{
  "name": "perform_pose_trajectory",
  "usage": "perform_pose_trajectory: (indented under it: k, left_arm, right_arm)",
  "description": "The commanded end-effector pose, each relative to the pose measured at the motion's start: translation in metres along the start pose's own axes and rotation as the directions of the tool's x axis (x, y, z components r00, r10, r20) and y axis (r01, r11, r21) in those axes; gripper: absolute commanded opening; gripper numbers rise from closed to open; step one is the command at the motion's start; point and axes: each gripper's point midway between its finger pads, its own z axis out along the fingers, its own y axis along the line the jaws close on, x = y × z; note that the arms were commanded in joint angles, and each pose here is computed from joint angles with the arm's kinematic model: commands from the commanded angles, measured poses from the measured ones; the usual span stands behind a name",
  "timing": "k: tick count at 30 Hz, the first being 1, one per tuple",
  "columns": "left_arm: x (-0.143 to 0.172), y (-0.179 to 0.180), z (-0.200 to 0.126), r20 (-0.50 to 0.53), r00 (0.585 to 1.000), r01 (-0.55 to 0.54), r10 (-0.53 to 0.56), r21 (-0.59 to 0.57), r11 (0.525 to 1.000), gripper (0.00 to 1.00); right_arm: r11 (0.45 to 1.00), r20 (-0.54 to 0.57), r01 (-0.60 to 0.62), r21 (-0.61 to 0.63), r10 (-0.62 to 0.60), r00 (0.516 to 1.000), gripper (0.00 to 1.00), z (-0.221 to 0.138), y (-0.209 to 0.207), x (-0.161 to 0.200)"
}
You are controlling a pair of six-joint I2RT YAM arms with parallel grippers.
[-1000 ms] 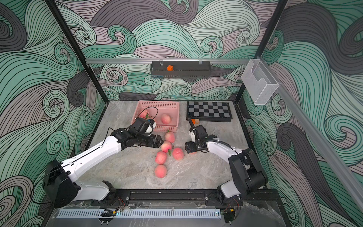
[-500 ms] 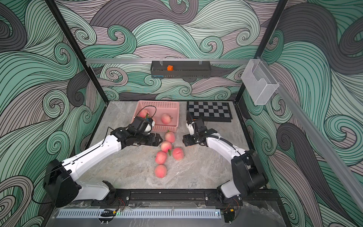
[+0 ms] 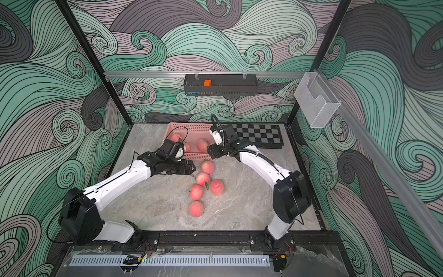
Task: Put the peaches into the basket
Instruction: Pick up the peach from the center of the board, then place the peach in the basket.
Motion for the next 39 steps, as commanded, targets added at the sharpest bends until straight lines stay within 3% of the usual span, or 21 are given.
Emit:
perform_pose_trajectory:
  k: [1,12,23,33,39]
  left_arm:
    - [-0.012,0.005,0.001,-0.005,0.999,0.038,-0.038,-0.007,0.999,0.88]
    - [-0.028,0.032,0.012,-0.017,0.999,0.026,-0.029,-0.125,0.992,0.87]
    - [-0.034,0.039,0.012,-0.009,0.999,0.032,-0.034,-0.153,0.988,0.87]
    - [-0.034,0.043,0.020,-0.020,0.998,0.049,-0.053,-0.144,0.988,0.87]
    - [-0.035,0.043,0.021,-0.015,0.998,0.054,-0.057,-0.139,0.989,0.87]
  right_arm:
    - [0.999,0.001,0.046,-0.004,-0.046,0.999,0.82,0.010,0.004,-0.013]
    - [0.995,0.027,0.101,-0.002,-0.101,0.995,0.83,0.062,0.005,-0.055]
    - [0.983,0.012,0.173,0.066,-0.174,0.985,0.84,0.112,-0.011,-0.076]
    - [0.979,0.103,0.204,0.031,-0.206,0.973,0.85,0.141,0.007,-0.097]
    - [0.976,0.085,0.218,0.022,-0.219,0.972,0.85,0.167,0.008,-0.092]
